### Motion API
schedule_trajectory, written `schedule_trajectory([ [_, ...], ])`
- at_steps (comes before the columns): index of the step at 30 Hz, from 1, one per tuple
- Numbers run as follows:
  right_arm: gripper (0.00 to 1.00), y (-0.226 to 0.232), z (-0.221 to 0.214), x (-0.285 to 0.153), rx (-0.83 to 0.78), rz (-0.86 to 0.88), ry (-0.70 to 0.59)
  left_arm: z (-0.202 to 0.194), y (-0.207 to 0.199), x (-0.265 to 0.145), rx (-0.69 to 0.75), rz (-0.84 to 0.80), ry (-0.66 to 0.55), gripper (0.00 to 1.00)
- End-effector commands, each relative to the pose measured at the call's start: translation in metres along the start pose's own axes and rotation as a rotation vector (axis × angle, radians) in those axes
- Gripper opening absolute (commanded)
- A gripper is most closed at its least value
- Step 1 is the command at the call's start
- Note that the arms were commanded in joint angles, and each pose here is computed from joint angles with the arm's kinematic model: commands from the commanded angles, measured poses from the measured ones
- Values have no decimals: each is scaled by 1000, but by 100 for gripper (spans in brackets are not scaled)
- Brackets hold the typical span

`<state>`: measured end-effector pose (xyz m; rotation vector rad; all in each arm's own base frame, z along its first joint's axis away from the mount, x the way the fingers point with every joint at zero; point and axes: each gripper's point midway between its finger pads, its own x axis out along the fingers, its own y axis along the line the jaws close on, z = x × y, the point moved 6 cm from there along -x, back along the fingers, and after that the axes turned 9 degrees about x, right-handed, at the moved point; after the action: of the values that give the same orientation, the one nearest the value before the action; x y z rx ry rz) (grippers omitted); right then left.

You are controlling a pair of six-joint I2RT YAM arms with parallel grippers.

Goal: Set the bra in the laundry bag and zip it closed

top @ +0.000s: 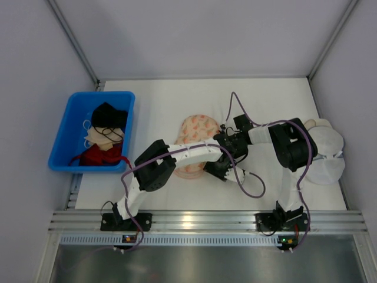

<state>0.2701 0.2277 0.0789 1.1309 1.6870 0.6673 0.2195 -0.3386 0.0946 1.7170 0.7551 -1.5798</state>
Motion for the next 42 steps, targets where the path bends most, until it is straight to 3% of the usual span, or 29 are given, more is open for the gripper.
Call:
schedule_trajectory([
  [1,0,10,0,-5,-28,20,-7,-1,3,-2,31,8,20,45],
  [3,0,9,0,-5,-26,18,-7,-3,2,-1,38,3,30,34],
  [6,0,9,1,-5,-27,17,-9,-3,-1,0,46,-7,23,2],
  [7,0,9,1,-4,-30,16,-9,-3,-2,-2,46,-6,19,0],
  [26,0,14,27,-16,-72,-11,-56,31,-91,-12,121,-155,-110,0],
  [31,0,25,25,-20,-119,7,-53,40,-80,-12,82,-114,-118,0],
  [32,6,29,24,-22,-135,7,-51,41,-68,-15,66,-77,-131,0],
  [33,24,31,21,-25,-174,-3,-55,41,-59,-13,54,-51,-128,0],
  [35,49,31,18,-32,-181,-36,-72,38,-42,-16,25,-7,-136,0],
  [36,71,34,15,-37,-228,-46,-86,37,-37,-14,17,2,-132,0],
  [39,85,34,13,-53,-232,-79,-109,32,-22,-18,-6,44,-140,0],
  [42,84,29,7,-61,-210,-76,-102,30,-12,-23,-15,81,-151,0],
])
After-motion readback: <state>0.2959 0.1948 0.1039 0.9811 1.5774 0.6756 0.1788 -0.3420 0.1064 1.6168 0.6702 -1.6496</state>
